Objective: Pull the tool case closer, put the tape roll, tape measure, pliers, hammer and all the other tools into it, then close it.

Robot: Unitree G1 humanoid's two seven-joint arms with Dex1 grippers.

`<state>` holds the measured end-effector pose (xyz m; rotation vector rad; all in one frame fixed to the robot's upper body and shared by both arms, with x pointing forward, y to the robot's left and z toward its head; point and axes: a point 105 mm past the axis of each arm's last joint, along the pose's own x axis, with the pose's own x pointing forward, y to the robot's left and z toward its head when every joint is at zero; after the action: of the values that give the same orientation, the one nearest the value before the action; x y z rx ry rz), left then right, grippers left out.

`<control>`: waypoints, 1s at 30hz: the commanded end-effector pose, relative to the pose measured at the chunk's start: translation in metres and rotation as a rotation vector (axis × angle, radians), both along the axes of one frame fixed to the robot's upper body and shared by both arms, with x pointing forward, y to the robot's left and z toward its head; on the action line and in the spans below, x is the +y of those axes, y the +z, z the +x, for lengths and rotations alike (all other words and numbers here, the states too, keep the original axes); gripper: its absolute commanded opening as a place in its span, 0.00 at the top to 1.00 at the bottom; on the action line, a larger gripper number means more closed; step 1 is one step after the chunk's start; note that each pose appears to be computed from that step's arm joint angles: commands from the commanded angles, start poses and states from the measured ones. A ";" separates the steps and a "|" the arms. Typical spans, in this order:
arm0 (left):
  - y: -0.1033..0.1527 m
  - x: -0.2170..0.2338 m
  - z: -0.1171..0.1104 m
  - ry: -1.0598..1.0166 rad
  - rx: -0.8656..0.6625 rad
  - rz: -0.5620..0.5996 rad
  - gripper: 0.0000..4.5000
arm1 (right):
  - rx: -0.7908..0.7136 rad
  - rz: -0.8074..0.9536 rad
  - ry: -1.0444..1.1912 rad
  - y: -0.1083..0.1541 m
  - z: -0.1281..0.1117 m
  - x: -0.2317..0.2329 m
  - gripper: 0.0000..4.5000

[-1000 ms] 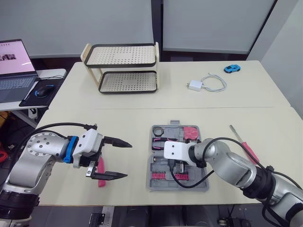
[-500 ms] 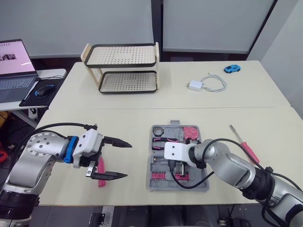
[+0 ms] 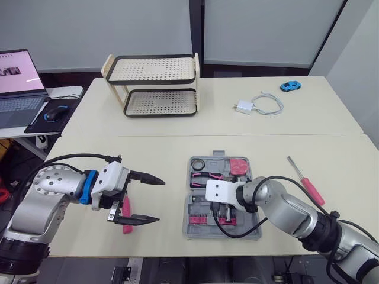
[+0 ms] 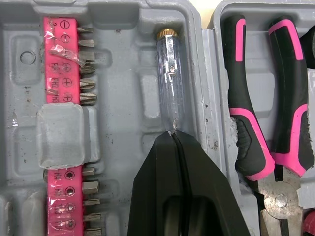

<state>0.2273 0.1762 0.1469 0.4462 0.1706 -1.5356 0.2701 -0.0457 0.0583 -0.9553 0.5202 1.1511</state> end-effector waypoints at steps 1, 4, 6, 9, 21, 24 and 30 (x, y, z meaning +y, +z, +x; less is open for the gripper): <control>0.006 0.001 0.000 -0.006 -0.035 0.009 0.00 | -0.037 0.065 0.010 0.020 0.003 0.005 1.00; 0.009 0.003 0.001 0.007 -0.034 0.004 0.00 | -0.019 0.106 0.012 0.033 0.000 0.003 1.00; 0.011 0.005 0.002 0.025 -0.026 0.001 0.00 | -0.005 0.157 0.022 0.045 -0.001 0.005 1.00; 0.014 0.014 0.006 0.077 -0.010 0.012 0.00 | -0.010 0.255 0.046 0.068 -0.003 -0.003 1.00; 0.034 0.101 0.021 0.537 -0.021 0.036 0.00 | -0.072 0.394 -0.183 0.121 -0.012 -0.173 0.32; 0.033 0.135 0.021 0.710 -0.023 0.008 0.00 | -0.147 0.371 -0.329 0.127 -0.010 -0.223 0.09; 0.006 0.210 0.006 1.012 0.001 0.029 0.00 | -0.256 0.350 -0.581 0.114 -0.018 -0.304 0.00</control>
<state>0.2369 0.3675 0.1451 0.2601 0.3749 -0.6134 0.2529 -0.3324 0.1598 -0.5388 0.3870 0.6345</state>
